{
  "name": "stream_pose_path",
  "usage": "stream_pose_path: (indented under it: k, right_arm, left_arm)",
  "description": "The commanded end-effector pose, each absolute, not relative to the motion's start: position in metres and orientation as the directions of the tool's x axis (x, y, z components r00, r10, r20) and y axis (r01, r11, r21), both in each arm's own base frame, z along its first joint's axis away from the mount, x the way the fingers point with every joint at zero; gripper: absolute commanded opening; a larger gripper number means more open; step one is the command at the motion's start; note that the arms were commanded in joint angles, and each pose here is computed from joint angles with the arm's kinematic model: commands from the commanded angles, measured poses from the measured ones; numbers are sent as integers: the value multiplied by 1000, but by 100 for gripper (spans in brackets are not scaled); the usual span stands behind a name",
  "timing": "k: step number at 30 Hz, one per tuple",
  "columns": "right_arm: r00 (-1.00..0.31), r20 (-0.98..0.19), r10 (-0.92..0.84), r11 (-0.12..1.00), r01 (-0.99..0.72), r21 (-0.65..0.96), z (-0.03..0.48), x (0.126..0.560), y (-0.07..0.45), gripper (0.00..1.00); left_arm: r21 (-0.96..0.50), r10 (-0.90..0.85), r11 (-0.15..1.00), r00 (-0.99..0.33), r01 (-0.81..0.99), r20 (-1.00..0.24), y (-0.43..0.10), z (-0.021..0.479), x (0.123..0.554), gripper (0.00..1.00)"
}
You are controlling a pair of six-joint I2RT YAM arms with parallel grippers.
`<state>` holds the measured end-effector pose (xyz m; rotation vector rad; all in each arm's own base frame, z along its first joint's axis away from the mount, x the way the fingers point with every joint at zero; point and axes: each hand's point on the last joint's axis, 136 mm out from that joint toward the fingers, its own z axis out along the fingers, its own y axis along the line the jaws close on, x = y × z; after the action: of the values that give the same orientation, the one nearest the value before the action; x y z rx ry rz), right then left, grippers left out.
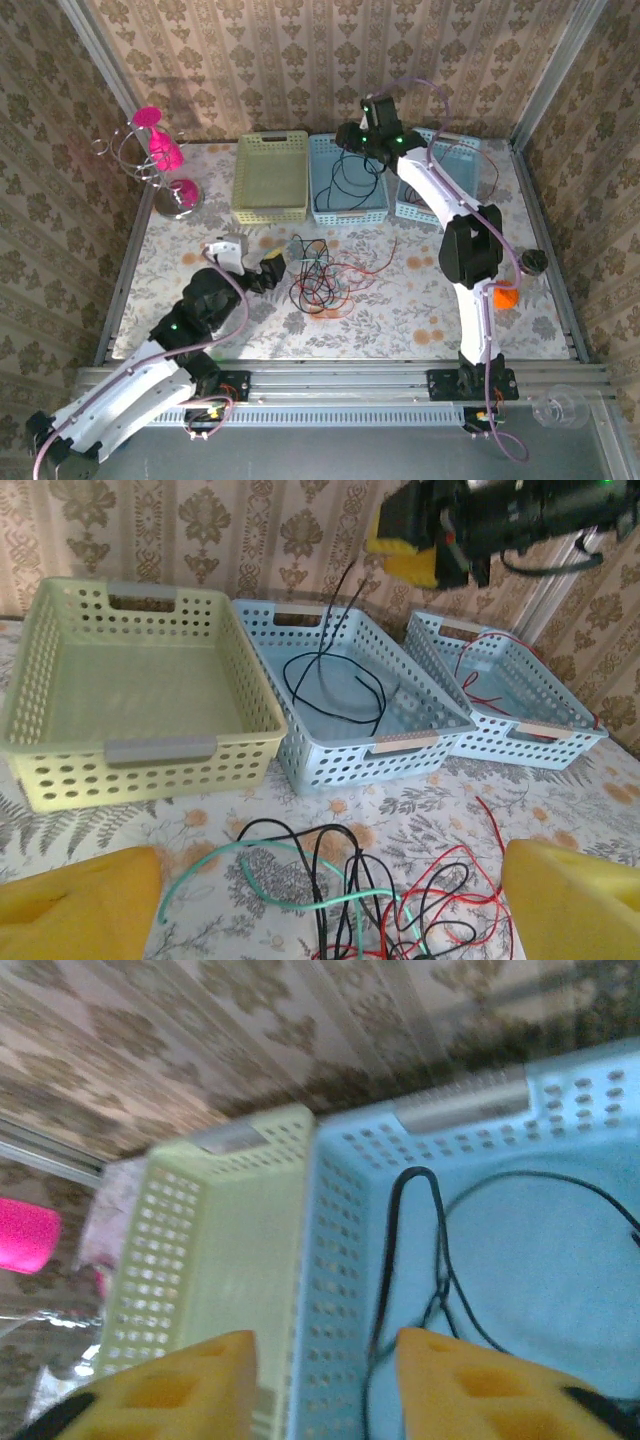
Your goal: Untangle the cables
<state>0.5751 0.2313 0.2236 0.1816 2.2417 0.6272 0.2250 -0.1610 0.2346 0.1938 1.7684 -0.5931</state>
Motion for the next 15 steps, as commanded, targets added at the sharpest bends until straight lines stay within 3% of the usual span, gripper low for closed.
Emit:
stream_pose_path:
  k: [1, 10, 15]
  right_arm:
    - [-682, -667, 300, 894, -43, 446, 227, 558, 224, 51]
    - [-584, -778, 232, 930, -102, 354, 268, 460, 205, 55]
    - [-598, -791, 131, 931, -199, 305, 234, 372, 214, 47]
  left_arm:
    - [-297, -153, 886, -380, 356, -912, -147, 202, 219, 88]
    - [-370, -200, 877, -468, 306, -861, -152, 182, 220, 86]
    - [-423, -260, 880, -526, 215, -810, -144, 153, 218, 83]
